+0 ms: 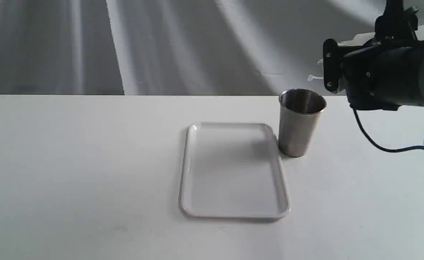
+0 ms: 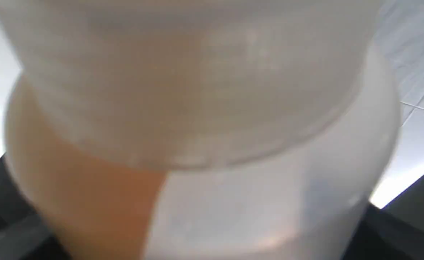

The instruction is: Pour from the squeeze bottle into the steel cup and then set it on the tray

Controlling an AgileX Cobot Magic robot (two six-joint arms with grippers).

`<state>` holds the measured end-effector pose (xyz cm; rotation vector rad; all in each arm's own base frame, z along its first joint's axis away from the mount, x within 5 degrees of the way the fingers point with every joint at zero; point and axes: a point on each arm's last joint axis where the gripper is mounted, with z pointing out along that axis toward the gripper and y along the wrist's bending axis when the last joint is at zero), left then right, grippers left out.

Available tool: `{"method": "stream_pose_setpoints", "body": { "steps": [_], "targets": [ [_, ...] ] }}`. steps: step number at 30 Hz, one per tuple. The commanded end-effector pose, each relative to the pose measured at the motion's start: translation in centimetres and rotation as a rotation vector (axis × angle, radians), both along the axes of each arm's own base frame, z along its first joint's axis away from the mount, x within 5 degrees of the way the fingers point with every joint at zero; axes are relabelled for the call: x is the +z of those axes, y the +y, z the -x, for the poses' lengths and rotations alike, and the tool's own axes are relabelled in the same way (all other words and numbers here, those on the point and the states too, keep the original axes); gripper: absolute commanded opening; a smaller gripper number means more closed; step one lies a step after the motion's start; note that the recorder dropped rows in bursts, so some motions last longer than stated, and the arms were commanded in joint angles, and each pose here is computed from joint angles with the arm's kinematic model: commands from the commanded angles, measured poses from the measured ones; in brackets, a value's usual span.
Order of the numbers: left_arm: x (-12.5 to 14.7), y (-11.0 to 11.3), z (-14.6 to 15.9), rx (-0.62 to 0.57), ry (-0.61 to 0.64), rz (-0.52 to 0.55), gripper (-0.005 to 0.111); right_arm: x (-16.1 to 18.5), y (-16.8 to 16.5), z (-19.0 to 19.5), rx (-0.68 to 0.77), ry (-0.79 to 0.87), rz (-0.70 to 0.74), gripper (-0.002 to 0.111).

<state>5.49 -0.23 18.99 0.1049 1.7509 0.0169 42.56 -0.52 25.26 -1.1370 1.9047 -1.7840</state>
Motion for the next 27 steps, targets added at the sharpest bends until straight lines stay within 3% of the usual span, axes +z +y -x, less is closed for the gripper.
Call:
{"method": "stream_pose_setpoints", "body": {
  "steps": [1, 16, 27],
  "targets": [
    [-0.07, -0.04, 0.0, -0.005, -0.005, 0.006, 0.0, 1.1, -0.13, 0.25, -0.004, -0.032, 0.038, 0.0],
    [-0.07, -0.04, 0.0, -0.005, -0.005, 0.004, 0.0, 1.09, -0.03, 0.23, -0.012, -0.086, -0.015, 0.0],
    [-0.07, -0.04, 0.0, -0.005, -0.005, 0.006, 0.0, 1.1, -0.04, 0.24, 0.013, 0.032, 0.1, 0.0]
  ]
}}
